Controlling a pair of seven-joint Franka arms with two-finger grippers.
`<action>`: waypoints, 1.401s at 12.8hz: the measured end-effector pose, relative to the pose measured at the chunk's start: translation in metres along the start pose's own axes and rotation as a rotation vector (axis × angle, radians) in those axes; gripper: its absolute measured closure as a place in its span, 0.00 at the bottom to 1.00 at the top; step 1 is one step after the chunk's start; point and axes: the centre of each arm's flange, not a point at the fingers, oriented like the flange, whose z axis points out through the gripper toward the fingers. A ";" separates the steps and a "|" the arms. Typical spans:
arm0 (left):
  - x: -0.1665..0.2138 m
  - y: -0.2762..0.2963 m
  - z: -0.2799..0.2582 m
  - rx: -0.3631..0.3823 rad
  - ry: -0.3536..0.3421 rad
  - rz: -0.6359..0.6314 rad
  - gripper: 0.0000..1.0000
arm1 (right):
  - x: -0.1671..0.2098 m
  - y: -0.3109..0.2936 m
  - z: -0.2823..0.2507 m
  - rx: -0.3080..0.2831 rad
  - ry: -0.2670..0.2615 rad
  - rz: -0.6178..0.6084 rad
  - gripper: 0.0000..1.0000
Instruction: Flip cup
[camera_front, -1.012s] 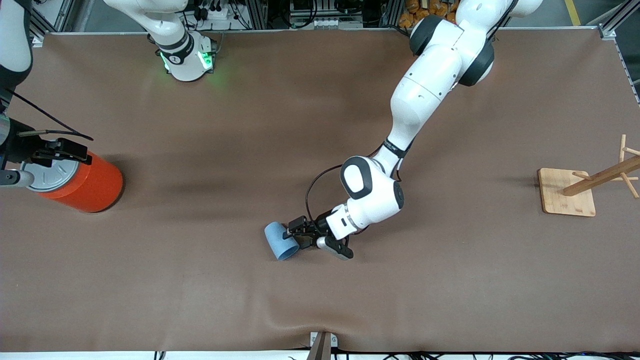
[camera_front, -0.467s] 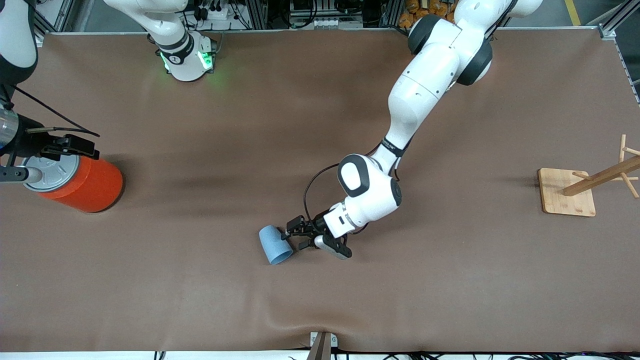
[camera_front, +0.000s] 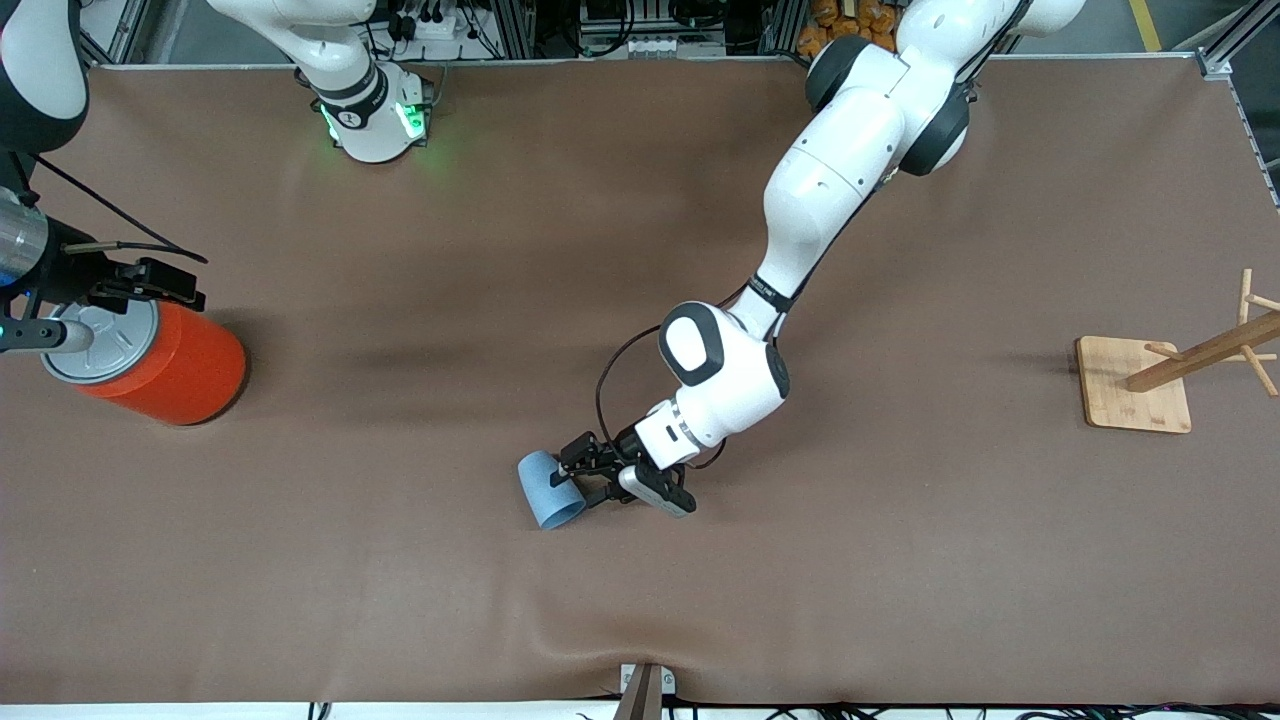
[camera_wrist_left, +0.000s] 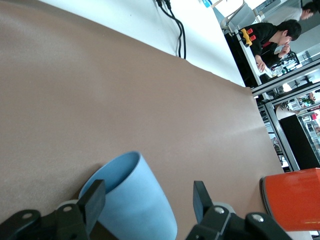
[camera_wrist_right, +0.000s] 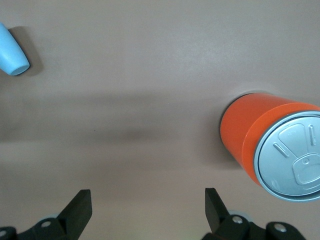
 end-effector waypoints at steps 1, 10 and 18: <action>0.003 0.001 -0.002 0.002 0.007 0.003 0.21 | 0.000 0.000 0.001 0.000 -0.001 0.000 0.00; 0.000 -0.008 0.001 0.086 0.015 0.098 0.24 | 0.000 -0.002 0.003 0.000 -0.004 -0.004 0.00; -0.022 -0.005 0.017 0.095 0.035 0.093 0.24 | 0.000 -0.003 0.004 0.000 -0.006 -0.004 0.00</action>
